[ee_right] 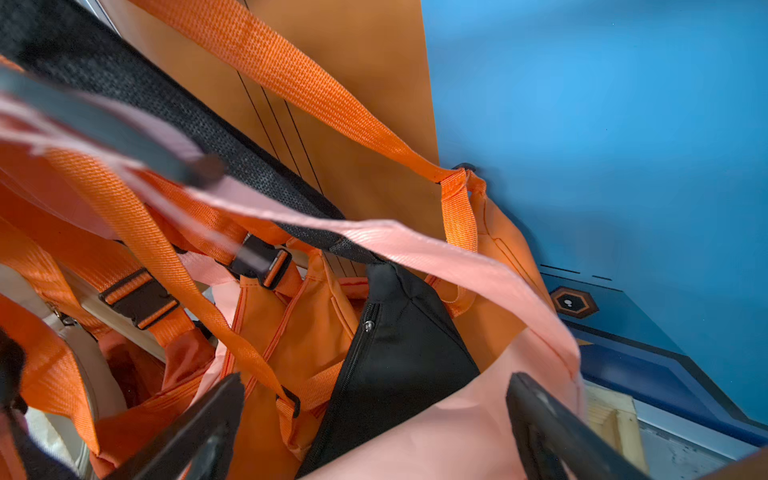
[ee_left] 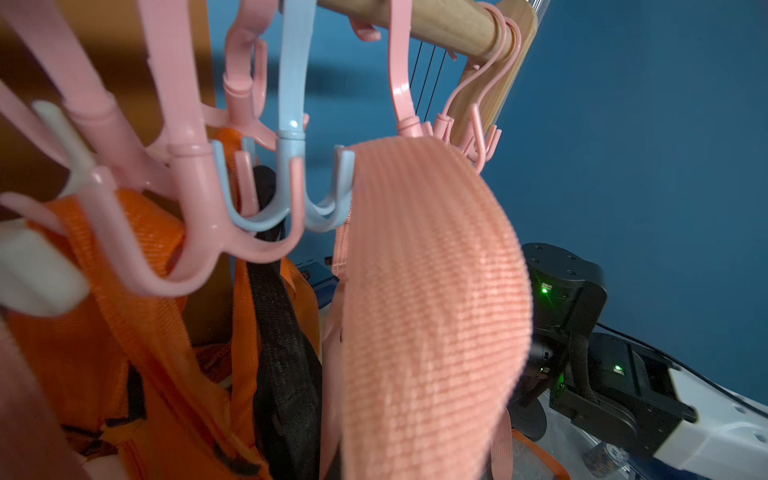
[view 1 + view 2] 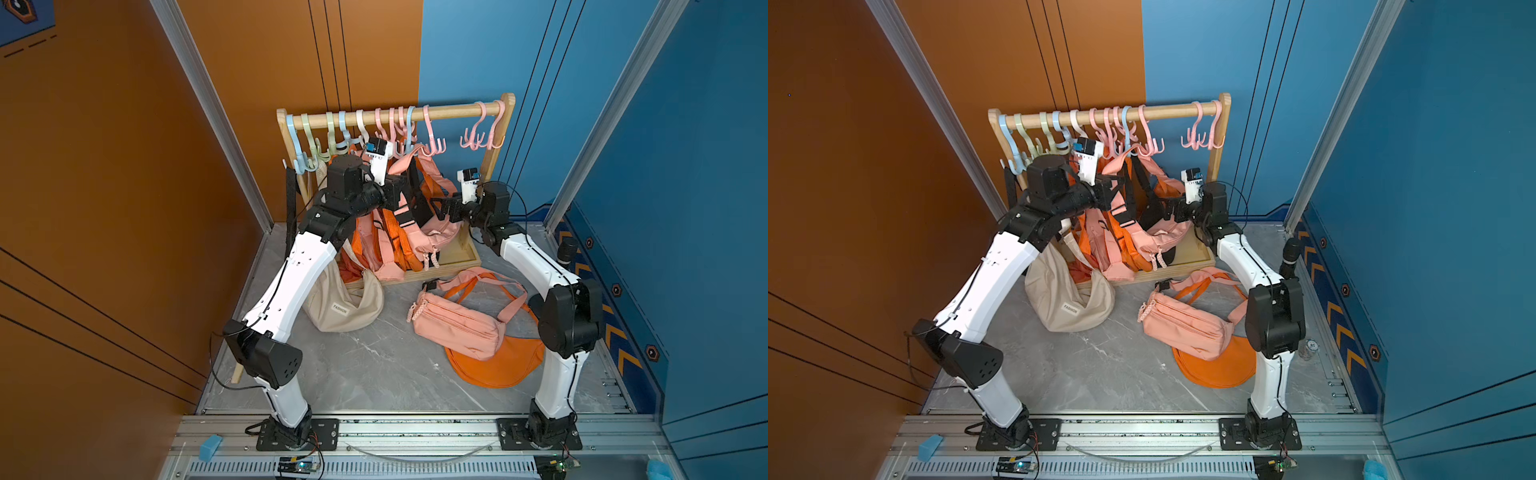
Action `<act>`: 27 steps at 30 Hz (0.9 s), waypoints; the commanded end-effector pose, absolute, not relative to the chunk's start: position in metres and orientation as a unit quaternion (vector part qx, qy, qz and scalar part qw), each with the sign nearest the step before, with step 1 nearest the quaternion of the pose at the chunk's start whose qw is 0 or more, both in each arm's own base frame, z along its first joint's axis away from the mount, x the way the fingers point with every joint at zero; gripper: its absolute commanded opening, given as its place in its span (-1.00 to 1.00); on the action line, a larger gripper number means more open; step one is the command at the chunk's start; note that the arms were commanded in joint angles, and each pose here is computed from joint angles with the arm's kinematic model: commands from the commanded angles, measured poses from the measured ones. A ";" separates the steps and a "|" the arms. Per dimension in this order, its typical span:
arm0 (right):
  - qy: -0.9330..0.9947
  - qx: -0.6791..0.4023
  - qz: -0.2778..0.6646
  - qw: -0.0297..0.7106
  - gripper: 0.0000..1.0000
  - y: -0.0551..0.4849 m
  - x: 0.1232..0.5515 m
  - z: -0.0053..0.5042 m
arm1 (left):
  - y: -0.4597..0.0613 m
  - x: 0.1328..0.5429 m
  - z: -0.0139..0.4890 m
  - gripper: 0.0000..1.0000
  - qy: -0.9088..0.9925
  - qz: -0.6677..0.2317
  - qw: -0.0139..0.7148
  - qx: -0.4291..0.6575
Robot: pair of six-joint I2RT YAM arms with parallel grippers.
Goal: Take the bag off the hook
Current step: Pick up the bag from the hook.
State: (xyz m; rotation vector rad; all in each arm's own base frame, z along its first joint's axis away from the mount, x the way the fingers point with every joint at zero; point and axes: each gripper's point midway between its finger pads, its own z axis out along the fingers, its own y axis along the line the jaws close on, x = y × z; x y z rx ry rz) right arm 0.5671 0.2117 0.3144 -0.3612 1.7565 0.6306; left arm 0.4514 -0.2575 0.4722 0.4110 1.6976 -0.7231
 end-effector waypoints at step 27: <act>0.718 -0.248 0.228 0.610 0.95 0.211 0.556 0.346 | -0.254 0.450 0.465 -1.00 0.729 -0.333 0.569 0.183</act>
